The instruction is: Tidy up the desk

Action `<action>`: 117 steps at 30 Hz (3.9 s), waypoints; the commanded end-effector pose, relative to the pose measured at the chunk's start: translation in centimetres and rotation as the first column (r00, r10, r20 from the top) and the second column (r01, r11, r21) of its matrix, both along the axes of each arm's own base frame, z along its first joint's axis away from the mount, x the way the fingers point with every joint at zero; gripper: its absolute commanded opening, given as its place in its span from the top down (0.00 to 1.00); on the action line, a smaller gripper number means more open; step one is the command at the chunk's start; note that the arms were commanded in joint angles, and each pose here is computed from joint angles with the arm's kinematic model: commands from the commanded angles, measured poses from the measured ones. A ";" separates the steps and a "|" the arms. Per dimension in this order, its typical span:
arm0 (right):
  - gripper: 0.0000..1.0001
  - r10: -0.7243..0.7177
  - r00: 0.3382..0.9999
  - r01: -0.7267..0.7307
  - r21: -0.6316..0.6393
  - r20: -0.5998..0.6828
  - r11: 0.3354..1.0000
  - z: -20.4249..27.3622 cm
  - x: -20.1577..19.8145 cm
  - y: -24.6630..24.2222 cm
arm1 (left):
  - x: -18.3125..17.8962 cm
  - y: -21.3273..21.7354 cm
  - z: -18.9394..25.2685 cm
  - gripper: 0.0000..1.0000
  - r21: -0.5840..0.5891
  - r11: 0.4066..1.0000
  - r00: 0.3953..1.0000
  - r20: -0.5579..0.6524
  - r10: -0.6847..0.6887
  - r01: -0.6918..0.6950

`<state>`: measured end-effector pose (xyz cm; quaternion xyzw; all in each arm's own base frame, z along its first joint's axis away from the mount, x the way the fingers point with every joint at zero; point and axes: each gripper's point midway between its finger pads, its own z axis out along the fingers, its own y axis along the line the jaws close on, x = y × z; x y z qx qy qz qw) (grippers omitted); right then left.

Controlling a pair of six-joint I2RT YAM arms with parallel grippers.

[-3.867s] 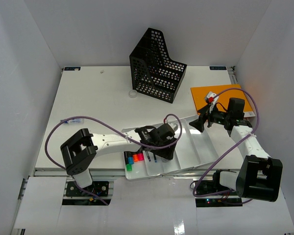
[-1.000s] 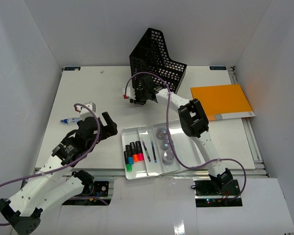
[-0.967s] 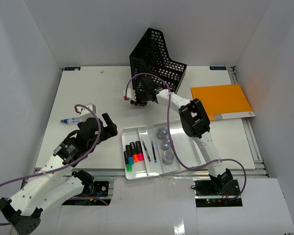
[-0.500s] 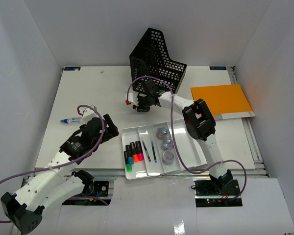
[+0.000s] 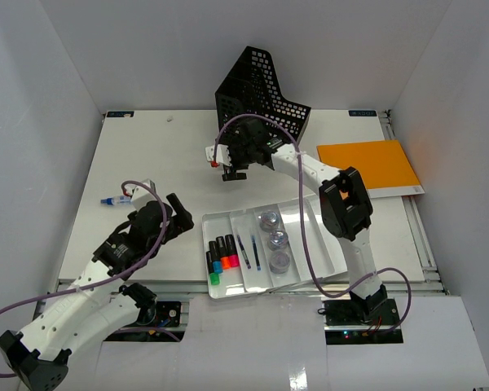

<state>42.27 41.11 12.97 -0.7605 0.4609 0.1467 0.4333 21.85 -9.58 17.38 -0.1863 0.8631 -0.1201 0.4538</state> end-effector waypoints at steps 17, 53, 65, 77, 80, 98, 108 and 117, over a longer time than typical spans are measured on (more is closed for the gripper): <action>0.16 -0.137 0.987 0.141 -0.041 0.084 0.989 -5.3 6.7 1.9 | -0.7 0.5 -1.4 0.02 0.008 1.000 1.000 -0.022 0.001 -0.001; 0.92 -0.403 0.835 0.432 -0.008 -0.374 0.902 0.3 -13.4 -19.6 | 9.9 6.0 -3.7 0.02 -0.372 0.922 0.991 -0.114 0.072 -0.110; 0.47 -0.489 0.767 0.479 -0.135 -0.417 0.867 -4.4 -15.5 -22.3 | 11.5 13.1 -6.0 0.02 -0.319 0.876 0.921 -0.267 0.283 -0.362; 0.10 -0.426 0.811 0.473 0.022 -0.401 0.881 -0.4 -16.3 -22.9 | 12.1 20.5 -8.4 0.02 -0.135 0.750 0.713 -0.456 0.532 -0.647; 0.09 -0.417 0.818 0.472 0.049 -0.396 0.880 0.3 -16.4 -23.1 | 12.9 21.9 -9.3 0.08 -0.133 0.724 0.681 -0.487 0.547 -0.676; 0.09 -0.399 0.831 0.479 0.135 -0.387 0.867 2.3 -17.0 -24.2 | 16.2 22.2 -13.0 0.48 -0.156 0.719 0.637 -0.614 0.466 -0.677; 0.09 -0.394 0.833 0.488 0.181 -0.389 0.854 3.4 -17.6 -24.5 | 15.9 20.1 -13.7 0.72 -0.234 0.802 0.727 -0.607 0.322 -0.550; 0.09 -0.495 0.798 0.585 0.241 -0.346 0.775 5.4 -15.6 -27.6 | 16.8 7.1 -1.5 1.00 -0.470 0.883 0.973 -0.207 -0.103 -0.007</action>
